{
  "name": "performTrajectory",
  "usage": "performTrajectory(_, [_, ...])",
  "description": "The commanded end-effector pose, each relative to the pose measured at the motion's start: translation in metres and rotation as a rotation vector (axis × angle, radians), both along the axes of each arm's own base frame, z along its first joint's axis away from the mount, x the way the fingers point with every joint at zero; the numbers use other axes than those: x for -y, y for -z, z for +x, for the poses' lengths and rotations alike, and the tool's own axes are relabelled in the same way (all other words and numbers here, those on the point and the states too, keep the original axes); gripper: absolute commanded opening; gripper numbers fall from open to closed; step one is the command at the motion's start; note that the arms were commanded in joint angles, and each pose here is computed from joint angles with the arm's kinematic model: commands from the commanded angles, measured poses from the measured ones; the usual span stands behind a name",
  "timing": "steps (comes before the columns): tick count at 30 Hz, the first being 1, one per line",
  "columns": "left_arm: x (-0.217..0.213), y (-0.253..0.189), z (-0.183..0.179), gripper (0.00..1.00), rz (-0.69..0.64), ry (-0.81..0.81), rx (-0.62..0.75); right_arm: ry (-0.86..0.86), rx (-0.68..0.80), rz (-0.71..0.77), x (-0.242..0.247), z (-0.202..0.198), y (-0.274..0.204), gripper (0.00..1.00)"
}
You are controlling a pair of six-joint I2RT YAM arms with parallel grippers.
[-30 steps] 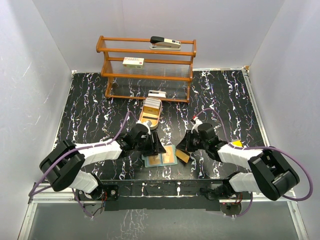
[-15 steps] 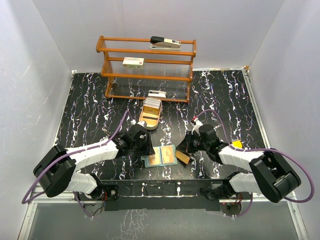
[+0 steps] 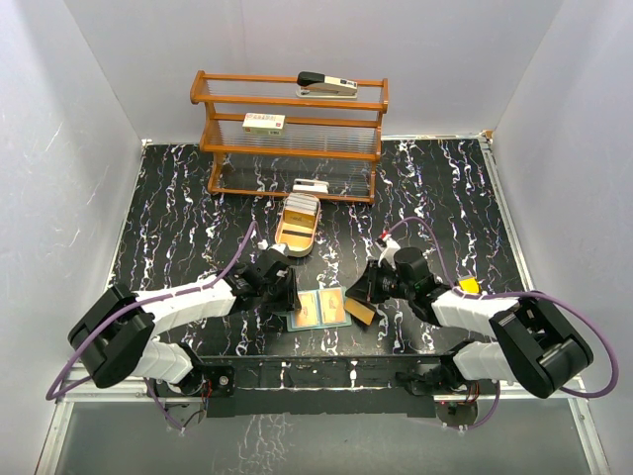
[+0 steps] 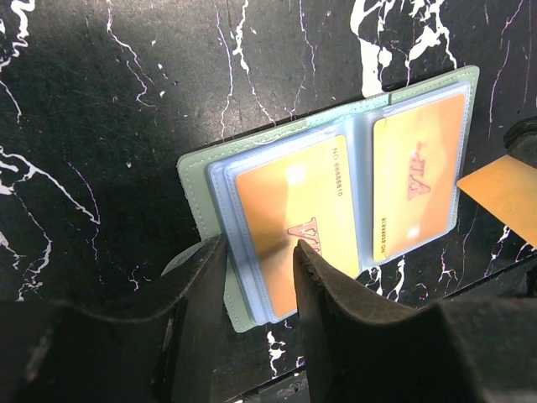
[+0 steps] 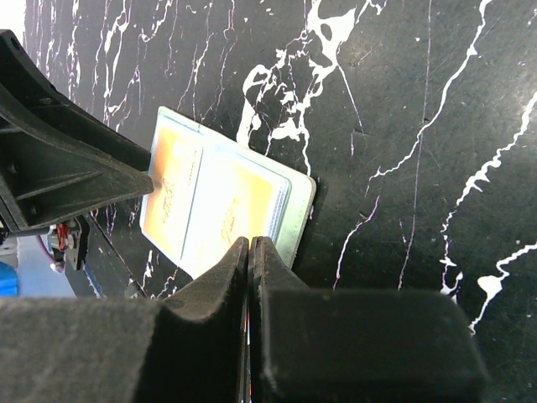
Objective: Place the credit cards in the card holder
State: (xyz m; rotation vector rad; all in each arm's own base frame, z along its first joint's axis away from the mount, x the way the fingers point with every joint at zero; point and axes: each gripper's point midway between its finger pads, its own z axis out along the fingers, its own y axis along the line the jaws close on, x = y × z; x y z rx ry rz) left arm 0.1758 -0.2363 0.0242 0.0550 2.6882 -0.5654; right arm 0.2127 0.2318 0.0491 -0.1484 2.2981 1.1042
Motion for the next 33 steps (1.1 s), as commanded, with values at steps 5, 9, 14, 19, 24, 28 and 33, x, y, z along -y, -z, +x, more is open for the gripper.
performTrajectory(5, [-0.003, 0.003, -0.006, 0.36, -0.005, 0.02, 0.003, -0.025, 0.057, 0.044, -0.009, 0.007, -0.011, 0.0])
performTrajectory(9, [-0.003, 0.005, -0.007, 0.35, -0.002, 0.02, -0.001, -0.01, 0.07, 0.036, -0.006, 0.009, -0.013, 0.0])
performTrajectory(14, [0.002, 0.004, -0.007, 0.35, -0.037, 0.039, 0.007, 0.049, 0.095, -0.017, 0.006, 0.014, -0.011, 0.0])
performTrajectory(19, [0.0, 0.005, -0.009, 0.35, -0.033, 0.034, 0.0, 0.05, 0.111, -0.015, 0.006, 0.016, -0.014, 0.0])
performTrajectory(24, [0.001, 0.006, -0.008, 0.34, -0.031, 0.032, -0.001, 0.038, 0.097, -0.014, 0.004, 0.014, -0.007, 0.0])
performTrajectory(28, [0.001, 0.006, -0.008, 0.34, -0.033, 0.031, -0.001, 0.035, 0.092, -0.009, 0.004, 0.013, -0.004, 0.0])
performTrajectory(33, [0.004, 0.005, -0.008, 0.33, -0.044, 0.032, -0.003, 0.022, 0.088, 0.017, 0.0, 0.011, -0.008, 0.0])
